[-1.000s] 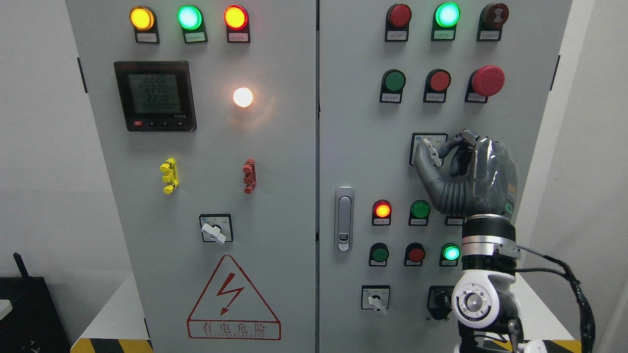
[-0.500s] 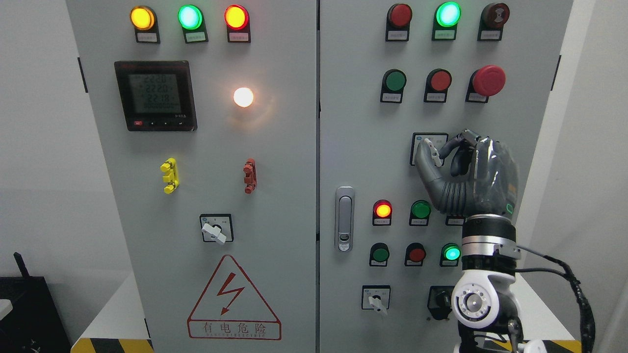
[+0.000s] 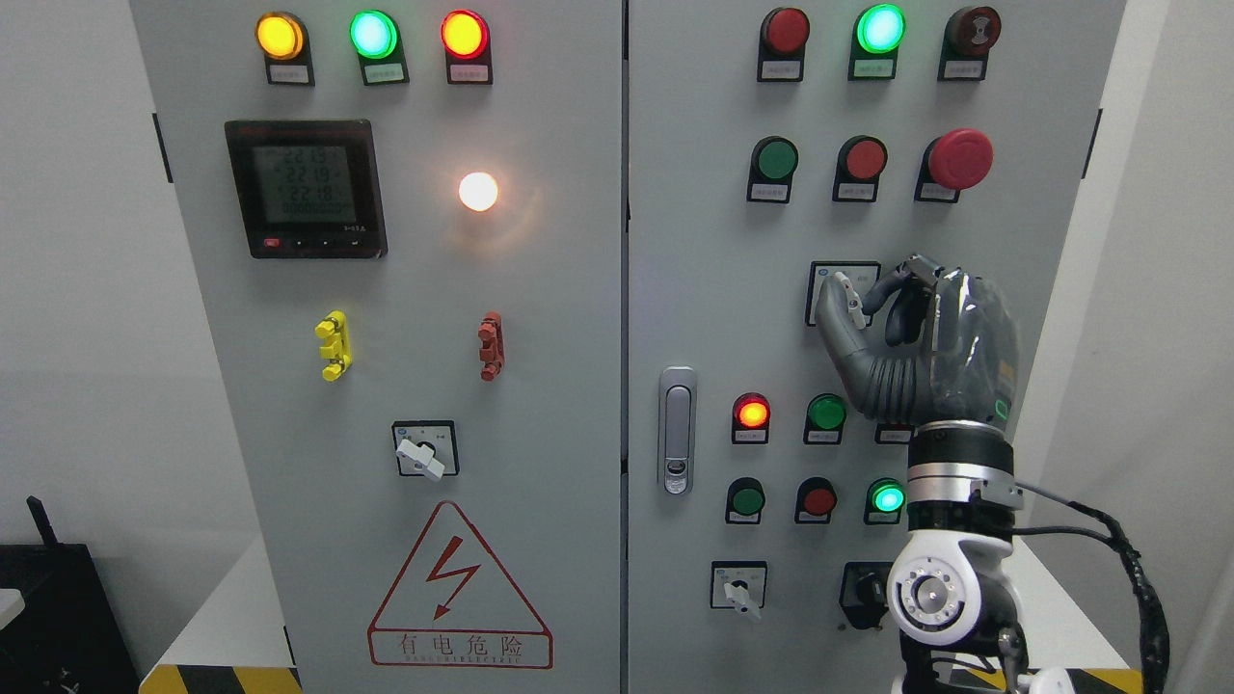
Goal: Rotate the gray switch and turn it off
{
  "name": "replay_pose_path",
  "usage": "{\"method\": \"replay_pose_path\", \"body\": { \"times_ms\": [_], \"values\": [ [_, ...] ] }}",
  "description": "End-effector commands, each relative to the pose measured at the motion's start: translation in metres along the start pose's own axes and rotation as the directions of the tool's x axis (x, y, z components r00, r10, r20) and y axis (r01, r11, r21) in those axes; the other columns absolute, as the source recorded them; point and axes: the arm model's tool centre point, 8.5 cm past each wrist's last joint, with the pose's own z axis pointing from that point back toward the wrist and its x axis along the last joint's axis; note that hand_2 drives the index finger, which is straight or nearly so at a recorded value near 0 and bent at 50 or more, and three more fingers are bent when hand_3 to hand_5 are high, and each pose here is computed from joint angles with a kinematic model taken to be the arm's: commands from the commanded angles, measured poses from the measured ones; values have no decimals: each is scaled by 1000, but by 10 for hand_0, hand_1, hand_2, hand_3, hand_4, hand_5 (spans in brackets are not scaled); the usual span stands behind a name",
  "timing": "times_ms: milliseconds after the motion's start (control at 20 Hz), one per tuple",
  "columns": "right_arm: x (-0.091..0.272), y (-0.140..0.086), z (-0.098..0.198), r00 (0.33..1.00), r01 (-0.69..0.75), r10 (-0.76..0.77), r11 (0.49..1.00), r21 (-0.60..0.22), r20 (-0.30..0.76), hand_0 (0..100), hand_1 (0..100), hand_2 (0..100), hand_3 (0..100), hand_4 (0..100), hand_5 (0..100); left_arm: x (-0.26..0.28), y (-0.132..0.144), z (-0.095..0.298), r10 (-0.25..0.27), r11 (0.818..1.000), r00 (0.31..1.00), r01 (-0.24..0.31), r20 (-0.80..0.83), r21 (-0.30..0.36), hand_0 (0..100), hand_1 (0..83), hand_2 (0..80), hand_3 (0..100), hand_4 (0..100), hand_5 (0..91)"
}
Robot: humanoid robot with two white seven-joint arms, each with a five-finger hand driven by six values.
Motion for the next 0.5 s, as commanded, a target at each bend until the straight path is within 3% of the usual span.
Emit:
{"method": "replay_pose_path", "body": {
  "times_ms": [0, 450],
  "values": [
    [-7, -4, -1, 1000, -1, 0, 1000, -4, -20, 556, 489, 740, 1000, 997, 1000, 15, 0, -1, 29, 1000, 999, -29, 33, 1, 120, 389, 0, 0, 0, 0],
    [-7, -4, -1, 1000, 0, 0, 1000, -4, -18, 562, 490, 759, 1000, 999, 1000, 15, 0, -1, 29, 1000, 999, -29, 33, 1, 120, 389, 0, 0, 0, 0]
  ]
}}
